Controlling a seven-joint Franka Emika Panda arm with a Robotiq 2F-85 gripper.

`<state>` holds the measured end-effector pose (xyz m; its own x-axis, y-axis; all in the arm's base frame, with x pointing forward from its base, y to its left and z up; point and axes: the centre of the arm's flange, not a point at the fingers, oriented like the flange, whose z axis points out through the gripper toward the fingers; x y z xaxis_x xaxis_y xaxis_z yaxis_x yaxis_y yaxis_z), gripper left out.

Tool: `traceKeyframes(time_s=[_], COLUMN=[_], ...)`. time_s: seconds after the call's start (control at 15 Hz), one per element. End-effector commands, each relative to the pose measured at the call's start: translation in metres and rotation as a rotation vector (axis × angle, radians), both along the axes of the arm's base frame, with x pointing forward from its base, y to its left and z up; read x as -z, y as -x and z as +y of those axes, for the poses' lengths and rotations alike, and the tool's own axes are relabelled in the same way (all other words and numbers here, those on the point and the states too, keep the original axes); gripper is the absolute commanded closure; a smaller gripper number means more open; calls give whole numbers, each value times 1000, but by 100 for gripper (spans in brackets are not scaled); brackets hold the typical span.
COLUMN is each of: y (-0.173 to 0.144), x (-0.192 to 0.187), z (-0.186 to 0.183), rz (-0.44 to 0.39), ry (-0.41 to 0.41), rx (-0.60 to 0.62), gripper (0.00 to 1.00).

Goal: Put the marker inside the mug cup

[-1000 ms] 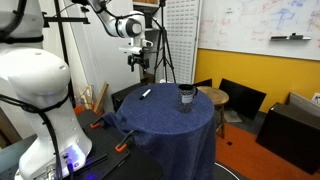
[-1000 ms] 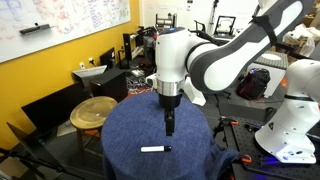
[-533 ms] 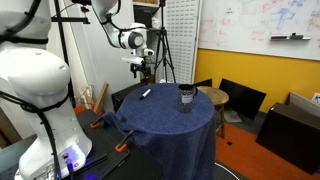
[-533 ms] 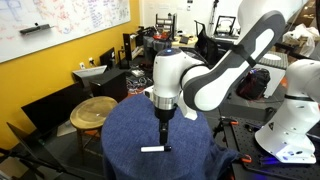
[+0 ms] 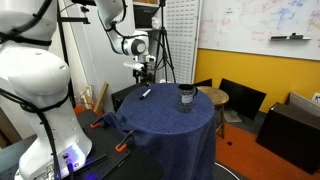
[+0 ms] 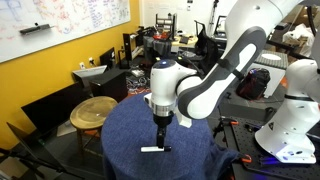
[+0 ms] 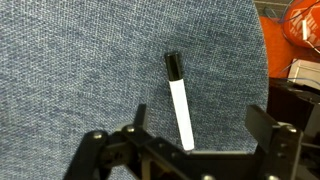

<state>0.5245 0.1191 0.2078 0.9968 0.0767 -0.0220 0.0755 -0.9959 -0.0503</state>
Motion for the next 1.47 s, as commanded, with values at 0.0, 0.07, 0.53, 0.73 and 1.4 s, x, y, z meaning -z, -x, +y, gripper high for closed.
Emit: traceKeyframes(time_s=[0.0,0.07,0.53,0.73,1.4], y=[-22,-26,-33,-33,-44], x=[12,16,35,41,59], z=[1,0,0,0,-8], rz=[-26,-42,-53,-39,-26], ry=[-2,-13,-12,-6,-1], rx=[6,-10,-67,-102,-206], gripper=[0,0,0,0,0])
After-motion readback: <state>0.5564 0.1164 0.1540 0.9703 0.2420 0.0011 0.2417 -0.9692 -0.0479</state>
